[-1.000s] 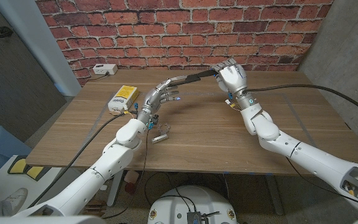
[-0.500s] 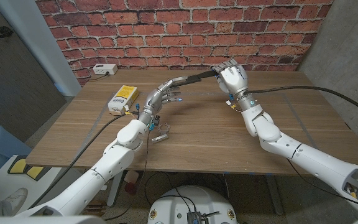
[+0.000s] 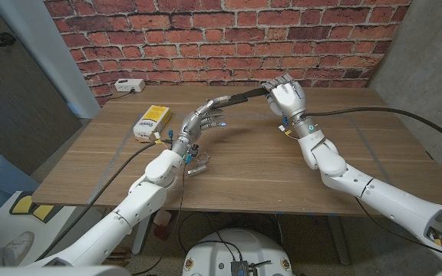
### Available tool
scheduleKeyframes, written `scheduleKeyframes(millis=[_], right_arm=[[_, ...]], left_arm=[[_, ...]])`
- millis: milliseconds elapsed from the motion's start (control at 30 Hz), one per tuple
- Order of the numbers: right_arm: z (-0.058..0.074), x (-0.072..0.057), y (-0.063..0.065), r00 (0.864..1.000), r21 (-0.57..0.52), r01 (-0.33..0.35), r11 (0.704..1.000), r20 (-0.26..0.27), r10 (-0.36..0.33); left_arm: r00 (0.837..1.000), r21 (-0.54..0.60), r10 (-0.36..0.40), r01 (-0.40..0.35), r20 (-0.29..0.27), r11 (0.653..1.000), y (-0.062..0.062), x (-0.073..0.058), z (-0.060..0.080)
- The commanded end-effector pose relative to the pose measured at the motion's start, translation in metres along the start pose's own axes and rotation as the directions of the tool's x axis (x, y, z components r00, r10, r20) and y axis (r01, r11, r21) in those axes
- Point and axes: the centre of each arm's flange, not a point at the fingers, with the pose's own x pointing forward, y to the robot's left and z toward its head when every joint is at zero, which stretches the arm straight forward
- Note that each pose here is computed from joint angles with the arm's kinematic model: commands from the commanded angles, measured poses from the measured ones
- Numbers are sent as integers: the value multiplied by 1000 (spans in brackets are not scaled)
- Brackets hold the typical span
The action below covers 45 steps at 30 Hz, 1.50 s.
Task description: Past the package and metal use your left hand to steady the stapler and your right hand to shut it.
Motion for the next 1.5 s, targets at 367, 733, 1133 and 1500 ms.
scheduleKeyframes(millis=[367, 733, 1133, 1500], right_arm=[[2, -6, -5, 1000, 0, 4, 1000, 1, -4], [3, -7, -5, 1000, 8, 8, 1000, -10, -8], [4, -5, -6, 1000, 9, 11, 1000, -6, -11], [2, -7, -9, 1000, 6, 15, 1000, -9, -15]], left_arm=[[1000, -27, -9, 9, 8, 1000, -5, -2, -4], [1000, -19, -17, 17, -5, 1000, -4, 3, -4], [1000, -38, 10, -10, 4, 999, -4, 3, -6], [1000, -47, 24, -23, 18, 999, -6, 2, -7]])
